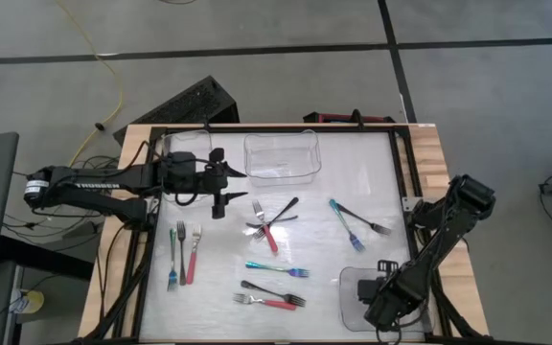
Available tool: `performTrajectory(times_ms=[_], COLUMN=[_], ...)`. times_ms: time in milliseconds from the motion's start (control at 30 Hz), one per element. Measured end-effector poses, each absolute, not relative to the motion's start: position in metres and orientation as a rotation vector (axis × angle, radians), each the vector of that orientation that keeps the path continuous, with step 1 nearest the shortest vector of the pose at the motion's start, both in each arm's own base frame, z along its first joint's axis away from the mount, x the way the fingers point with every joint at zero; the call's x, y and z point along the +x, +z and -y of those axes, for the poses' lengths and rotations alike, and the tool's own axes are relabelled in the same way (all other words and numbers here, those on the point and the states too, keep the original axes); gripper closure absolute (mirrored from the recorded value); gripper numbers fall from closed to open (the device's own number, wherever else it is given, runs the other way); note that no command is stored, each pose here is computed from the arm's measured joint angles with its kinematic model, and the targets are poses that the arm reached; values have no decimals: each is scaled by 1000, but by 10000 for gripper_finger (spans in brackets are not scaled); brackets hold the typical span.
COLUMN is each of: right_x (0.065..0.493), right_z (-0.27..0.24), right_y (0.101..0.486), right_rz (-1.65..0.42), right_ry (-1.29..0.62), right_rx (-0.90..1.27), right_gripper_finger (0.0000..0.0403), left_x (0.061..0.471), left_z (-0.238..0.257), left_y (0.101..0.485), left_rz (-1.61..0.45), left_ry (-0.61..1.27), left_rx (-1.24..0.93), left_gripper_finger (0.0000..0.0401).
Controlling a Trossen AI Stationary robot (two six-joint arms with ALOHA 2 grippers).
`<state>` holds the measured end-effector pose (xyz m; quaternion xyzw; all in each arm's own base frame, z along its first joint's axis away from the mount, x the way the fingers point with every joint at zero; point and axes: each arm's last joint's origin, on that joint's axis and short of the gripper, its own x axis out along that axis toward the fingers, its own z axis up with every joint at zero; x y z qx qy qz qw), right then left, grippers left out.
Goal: Sort silverware by color (type)
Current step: Put the pink fork into the bottom right transparent bin, then put the black fork into the top right transparent bin
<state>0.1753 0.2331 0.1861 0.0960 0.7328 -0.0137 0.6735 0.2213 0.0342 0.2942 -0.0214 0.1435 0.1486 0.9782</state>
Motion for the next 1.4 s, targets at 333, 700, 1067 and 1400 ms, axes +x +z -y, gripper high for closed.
performTrajectory(times_ms=[333, 700, 1067, 1400], right_x=[175, 161, 176, 177], right_z=[-203, -154, -93, -47], right_y=[238, 294, 274, 209], right_rz=[-1596, -1294, -1239, -1349], right_ry=[-22, -123, -630, -706], right_rx=[507, 736, 694, 548], right_gripper_finger=[198, 220, 224, 198], left_x=[221, 221, 221, 221], left_z=[-34, -34, -34, -34], left_y=[294, 294, 294, 294], left_rz=[-290, -292, -289, -289], left_ry=[298, 298, 301, 302], left_rx=[-33, -15, -36, -44], left_gripper_finger=[188, 188, 188, 188])
